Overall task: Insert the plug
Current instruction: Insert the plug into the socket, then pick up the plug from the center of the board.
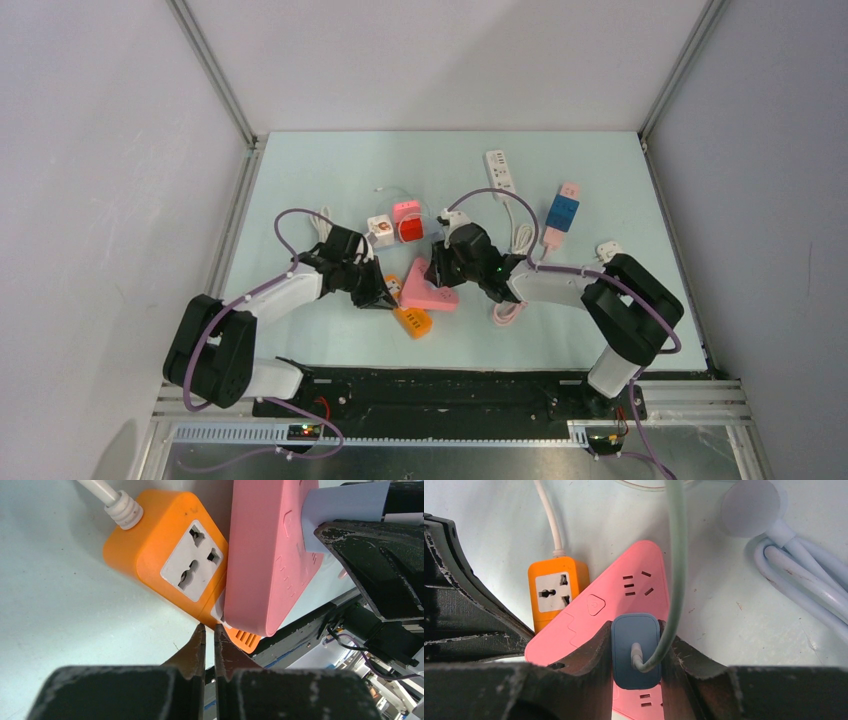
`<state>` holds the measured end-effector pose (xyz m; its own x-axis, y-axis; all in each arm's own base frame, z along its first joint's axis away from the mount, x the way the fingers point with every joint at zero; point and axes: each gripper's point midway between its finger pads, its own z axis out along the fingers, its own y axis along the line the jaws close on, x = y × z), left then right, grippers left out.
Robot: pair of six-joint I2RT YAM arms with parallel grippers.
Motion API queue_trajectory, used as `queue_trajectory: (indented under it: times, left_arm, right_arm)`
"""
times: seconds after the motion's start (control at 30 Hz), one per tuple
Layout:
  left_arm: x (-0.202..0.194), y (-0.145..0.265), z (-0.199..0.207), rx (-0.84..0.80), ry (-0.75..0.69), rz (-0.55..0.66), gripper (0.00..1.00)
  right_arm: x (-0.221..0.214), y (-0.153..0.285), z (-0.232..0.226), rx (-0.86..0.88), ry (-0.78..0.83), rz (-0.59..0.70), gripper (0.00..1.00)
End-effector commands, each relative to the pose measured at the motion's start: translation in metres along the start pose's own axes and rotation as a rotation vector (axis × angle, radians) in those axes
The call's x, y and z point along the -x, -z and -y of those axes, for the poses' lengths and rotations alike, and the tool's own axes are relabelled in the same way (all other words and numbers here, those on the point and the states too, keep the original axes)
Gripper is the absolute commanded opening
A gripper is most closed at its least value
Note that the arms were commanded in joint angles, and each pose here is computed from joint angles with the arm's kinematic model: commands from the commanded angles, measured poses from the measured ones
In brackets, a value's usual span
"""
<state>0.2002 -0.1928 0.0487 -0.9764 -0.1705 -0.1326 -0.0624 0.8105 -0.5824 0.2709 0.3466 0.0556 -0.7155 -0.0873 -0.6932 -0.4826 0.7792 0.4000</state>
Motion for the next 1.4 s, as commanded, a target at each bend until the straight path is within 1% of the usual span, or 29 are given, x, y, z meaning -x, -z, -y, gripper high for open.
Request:
queue_trajectory:
  times: [0.0,0.03,0.07,0.13,0.23,0.3,0.33,0.37,0.4,0.47,0.53,0.67,0.77,0.87,0.9,0.93,0.97,1.0,1.03,1.07,1.1,1.13,1.17,1.2,1.23,1.27,1.3,1.33,1.37]
  left_arm:
    - [0.015,-0.004,0.009,-0.025,-0.069,0.048,0.10]
    - [0.017,-0.004,0.010,-0.022,-0.071,0.057,0.10]
    - [0.019,-0.002,0.011,-0.021,-0.074,0.069,0.12]
    - [0.024,0.002,0.014,-0.025,-0.078,0.091,0.14]
    - [0.033,0.008,0.022,-0.033,-0.088,0.121,0.17]
    - [0.039,0.013,0.027,-0.037,-0.094,0.139,0.19]
    - [0.040,0.015,0.027,-0.032,-0.095,0.144,0.20]
    - [0.044,0.019,0.031,-0.037,-0.101,0.160,0.20]
    - [0.045,0.021,0.031,-0.030,-0.100,0.166,0.21]
    - [0.049,0.028,0.035,-0.027,-0.106,0.192,0.22]
    - [0.053,0.035,0.037,-0.019,-0.112,0.220,0.22]
    - [0.056,0.048,0.036,0.004,-0.126,0.267,0.23]
    - [0.057,0.058,0.036,0.020,-0.140,0.293,0.23]
    - [0.061,0.070,0.036,0.036,-0.160,0.337,0.24]
    - [0.062,0.076,0.037,0.039,-0.166,0.361,0.25]
    - [0.063,0.079,0.037,0.041,-0.173,0.372,0.25]
    - [0.064,0.085,0.039,0.040,-0.181,0.396,0.26]
    - [0.066,0.092,0.043,0.033,-0.193,0.417,0.28]
    - [0.067,0.095,0.042,0.038,-0.196,0.429,0.30]
    - [0.068,0.101,0.046,0.030,-0.206,0.449,0.31]
    - [0.069,0.104,0.046,0.032,-0.210,0.462,0.34]
    - [0.071,0.110,0.050,0.025,-0.223,0.483,0.36]
    - [0.072,0.114,0.050,0.027,-0.228,0.496,0.40]
    - [0.073,0.120,0.053,0.021,-0.240,0.517,0.43]
    - [0.074,0.124,0.052,0.030,-0.244,0.532,0.49]
    - [0.076,0.131,0.055,0.026,-0.252,0.556,0.53]
    - [0.078,0.135,0.052,0.043,-0.248,0.576,0.62]
    - [0.080,0.142,0.054,0.041,-0.251,0.602,0.67]
    - [0.082,0.146,0.051,0.058,-0.246,0.623,0.79]
  right_arm:
    - [-0.126,0.009,0.014,-0.053,-0.085,-0.394,0.08]
    - [-0.116,0.011,0.014,-0.070,-0.085,-0.385,0.13]
    - [-0.105,0.014,0.010,-0.069,-0.081,-0.365,0.24]
    - [-0.079,0.017,0.005,-0.075,-0.073,-0.323,0.35]
    - [-0.032,0.022,-0.007,-0.087,-0.072,-0.256,0.40]
    - [-0.007,0.026,-0.015,-0.085,-0.067,-0.223,0.50]
    - [0.000,0.027,-0.016,-0.090,-0.068,-0.212,0.59]
    - [0.010,0.030,-0.018,-0.094,-0.072,-0.205,0.63]
    - [0.016,0.033,-0.018,-0.102,-0.080,-0.195,0.76]
    - [0.027,0.039,-0.020,-0.105,-0.101,-0.177,0.96]
    - [0.033,0.047,-0.019,-0.110,-0.127,-0.168,0.99]
    - [0.042,0.065,-0.014,-0.148,-0.165,-0.146,0.99]
    - [0.045,0.084,0.001,-0.234,-0.200,-0.130,0.99]
    - [0.059,0.116,0.018,-0.323,-0.214,-0.062,0.99]
    - [0.067,0.129,0.020,-0.335,-0.214,-0.022,0.97]
    - [0.072,0.141,0.034,-0.405,-0.213,0.011,0.96]
    - [0.080,0.154,0.039,-0.427,-0.230,0.056,0.95]
    - [0.084,0.168,0.059,-0.508,-0.249,0.086,0.94]
    - [0.092,0.182,0.065,-0.528,-0.281,0.129,0.92]
    - [0.093,0.194,0.086,-0.597,-0.313,0.149,0.91]
    - [0.098,0.206,0.093,-0.616,-0.341,0.184,0.91]
    - [0.098,0.219,0.116,-0.686,-0.384,0.201,0.91]
    - [0.102,0.236,0.135,-0.736,-0.449,0.247,0.91]
    - [0.097,0.244,0.148,-0.775,-0.480,0.251,0.92]
    - [0.098,0.260,0.168,-0.826,-0.545,0.292,0.93]
    - [0.093,0.266,0.178,-0.847,-0.576,0.296,0.94]
    - [0.092,0.282,0.199,-0.898,-0.641,0.333,0.96]
    - [0.086,0.284,0.209,-0.910,-0.676,0.337,0.96]
    - [0.080,0.290,0.225,-0.931,-0.730,0.343,0.96]
